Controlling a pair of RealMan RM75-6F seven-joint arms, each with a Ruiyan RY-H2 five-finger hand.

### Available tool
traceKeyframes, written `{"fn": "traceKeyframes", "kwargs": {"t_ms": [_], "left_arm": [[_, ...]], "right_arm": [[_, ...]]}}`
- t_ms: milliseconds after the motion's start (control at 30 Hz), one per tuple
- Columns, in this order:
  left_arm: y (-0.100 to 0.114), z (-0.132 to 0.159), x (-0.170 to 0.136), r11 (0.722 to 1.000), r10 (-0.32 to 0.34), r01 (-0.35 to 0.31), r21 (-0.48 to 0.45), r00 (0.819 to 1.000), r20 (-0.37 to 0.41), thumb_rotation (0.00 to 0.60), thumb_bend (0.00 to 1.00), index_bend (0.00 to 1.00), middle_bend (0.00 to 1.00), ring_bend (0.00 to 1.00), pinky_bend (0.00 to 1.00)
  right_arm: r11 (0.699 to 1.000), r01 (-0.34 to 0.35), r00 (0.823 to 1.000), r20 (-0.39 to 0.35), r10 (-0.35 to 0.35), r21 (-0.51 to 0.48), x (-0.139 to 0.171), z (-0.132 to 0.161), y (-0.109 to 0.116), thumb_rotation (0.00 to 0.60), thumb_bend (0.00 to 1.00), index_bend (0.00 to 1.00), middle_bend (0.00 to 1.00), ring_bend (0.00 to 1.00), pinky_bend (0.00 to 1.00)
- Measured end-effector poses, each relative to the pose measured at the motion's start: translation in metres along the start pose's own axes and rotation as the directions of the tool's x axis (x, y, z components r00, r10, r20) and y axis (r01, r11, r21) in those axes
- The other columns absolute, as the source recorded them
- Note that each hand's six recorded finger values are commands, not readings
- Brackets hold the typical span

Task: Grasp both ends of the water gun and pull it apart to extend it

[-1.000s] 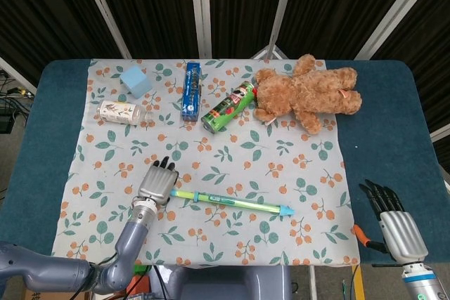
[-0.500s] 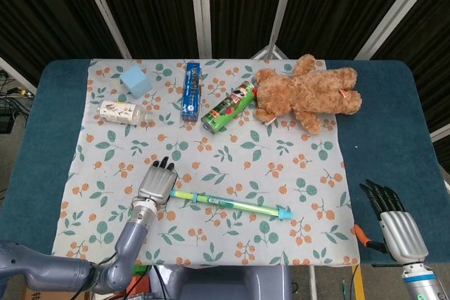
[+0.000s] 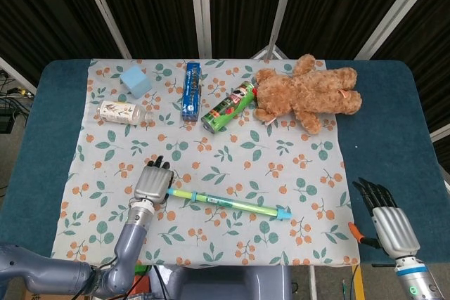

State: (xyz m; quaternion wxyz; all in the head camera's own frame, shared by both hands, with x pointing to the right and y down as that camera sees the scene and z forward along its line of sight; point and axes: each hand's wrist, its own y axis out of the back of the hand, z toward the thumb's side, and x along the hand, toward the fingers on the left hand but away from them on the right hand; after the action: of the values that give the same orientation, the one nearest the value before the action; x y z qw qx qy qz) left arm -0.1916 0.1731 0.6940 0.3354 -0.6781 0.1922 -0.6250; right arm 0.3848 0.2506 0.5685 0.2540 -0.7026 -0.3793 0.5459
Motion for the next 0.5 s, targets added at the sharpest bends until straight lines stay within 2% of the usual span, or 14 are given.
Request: {"fn": "traceKeyframes", "kwargs": {"t_ms": [300, 500], "left_arm": [[0.007, 0.018, -0.011, 0.998, 0.027, -0.027, -0.05, 1.0, -0.004, 0.6, 0.46, 0.68, 0.22, 0.08, 0.21], [0.012, 0.027, -0.015, 0.997, 0.048, -0.048, -0.056, 0.999, -0.004, 0.6, 0.46, 0.68, 0.22, 0.08, 0.22]], "right_arm": [[0.997, -0.071, 0.997, -0.017, 0.071, -0.005, -0.028, 0.035, -0.004, 0.6, 0.39, 0.01, 0.0, 0.0, 0.0], [0.988, -0.152, 0.987, -0.06, 0.151, 0.0, -0.046, 0.07, -0.019, 0.6, 0.39, 0.09, 0.0, 0.0, 0.0]]}}
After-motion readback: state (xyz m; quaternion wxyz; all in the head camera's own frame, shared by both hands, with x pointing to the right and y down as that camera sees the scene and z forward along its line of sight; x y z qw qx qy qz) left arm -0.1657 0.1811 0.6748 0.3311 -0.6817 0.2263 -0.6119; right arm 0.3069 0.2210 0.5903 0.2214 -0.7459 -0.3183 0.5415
